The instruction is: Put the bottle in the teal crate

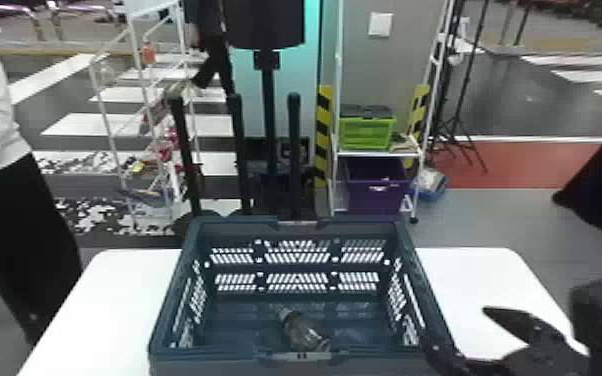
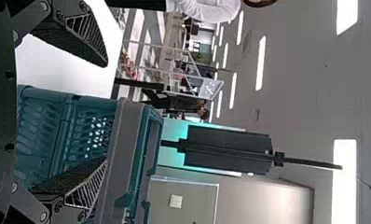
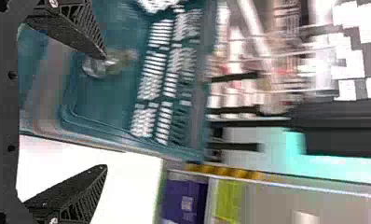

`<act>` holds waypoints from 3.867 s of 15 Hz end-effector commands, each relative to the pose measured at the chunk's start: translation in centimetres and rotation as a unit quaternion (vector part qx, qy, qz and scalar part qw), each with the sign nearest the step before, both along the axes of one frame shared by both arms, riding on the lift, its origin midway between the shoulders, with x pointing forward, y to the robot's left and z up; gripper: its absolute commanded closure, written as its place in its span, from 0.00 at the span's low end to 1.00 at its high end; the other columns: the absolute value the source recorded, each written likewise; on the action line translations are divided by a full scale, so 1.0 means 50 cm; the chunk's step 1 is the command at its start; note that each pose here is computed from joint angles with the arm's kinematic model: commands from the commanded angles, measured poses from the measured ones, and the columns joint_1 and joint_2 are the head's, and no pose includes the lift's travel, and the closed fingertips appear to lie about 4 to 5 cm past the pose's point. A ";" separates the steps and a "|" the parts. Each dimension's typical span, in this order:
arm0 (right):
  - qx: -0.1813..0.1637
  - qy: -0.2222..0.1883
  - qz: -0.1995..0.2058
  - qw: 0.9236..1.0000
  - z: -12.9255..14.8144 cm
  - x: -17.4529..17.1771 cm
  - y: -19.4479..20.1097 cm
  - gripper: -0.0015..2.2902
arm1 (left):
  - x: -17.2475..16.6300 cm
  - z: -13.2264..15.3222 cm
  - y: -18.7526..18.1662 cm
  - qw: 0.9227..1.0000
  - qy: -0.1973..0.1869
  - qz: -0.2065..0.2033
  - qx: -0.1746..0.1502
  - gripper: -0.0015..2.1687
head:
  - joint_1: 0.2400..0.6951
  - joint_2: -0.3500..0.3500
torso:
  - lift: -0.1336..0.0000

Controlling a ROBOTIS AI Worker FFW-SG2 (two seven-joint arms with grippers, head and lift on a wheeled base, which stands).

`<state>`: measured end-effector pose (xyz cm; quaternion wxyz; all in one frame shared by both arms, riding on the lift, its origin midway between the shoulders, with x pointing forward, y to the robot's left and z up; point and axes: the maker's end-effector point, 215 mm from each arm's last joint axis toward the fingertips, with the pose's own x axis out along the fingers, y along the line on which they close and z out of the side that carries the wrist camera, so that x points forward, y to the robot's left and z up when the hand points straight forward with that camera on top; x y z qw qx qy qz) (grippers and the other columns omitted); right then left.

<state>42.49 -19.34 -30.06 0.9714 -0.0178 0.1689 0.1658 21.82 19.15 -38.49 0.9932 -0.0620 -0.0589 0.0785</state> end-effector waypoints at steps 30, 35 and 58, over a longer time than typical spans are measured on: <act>0.033 -0.177 -0.102 0.978 -0.136 -0.325 -0.104 0.03 | 0.037 0.000 -0.036 0.998 0.029 -0.034 0.033 0.09 | 0.57 0.50 | 1.00; 0.034 -0.175 -0.102 0.979 -0.138 -0.326 -0.104 0.03 | 0.036 0.001 -0.037 0.998 0.030 -0.034 0.033 0.09 | 0.57 0.50 | 1.00; 0.036 -0.180 -0.109 0.977 -0.130 -0.350 -0.114 0.03 | 0.024 0.004 -0.050 0.998 0.029 -0.039 0.028 0.09 | 0.57 0.50 | 1.00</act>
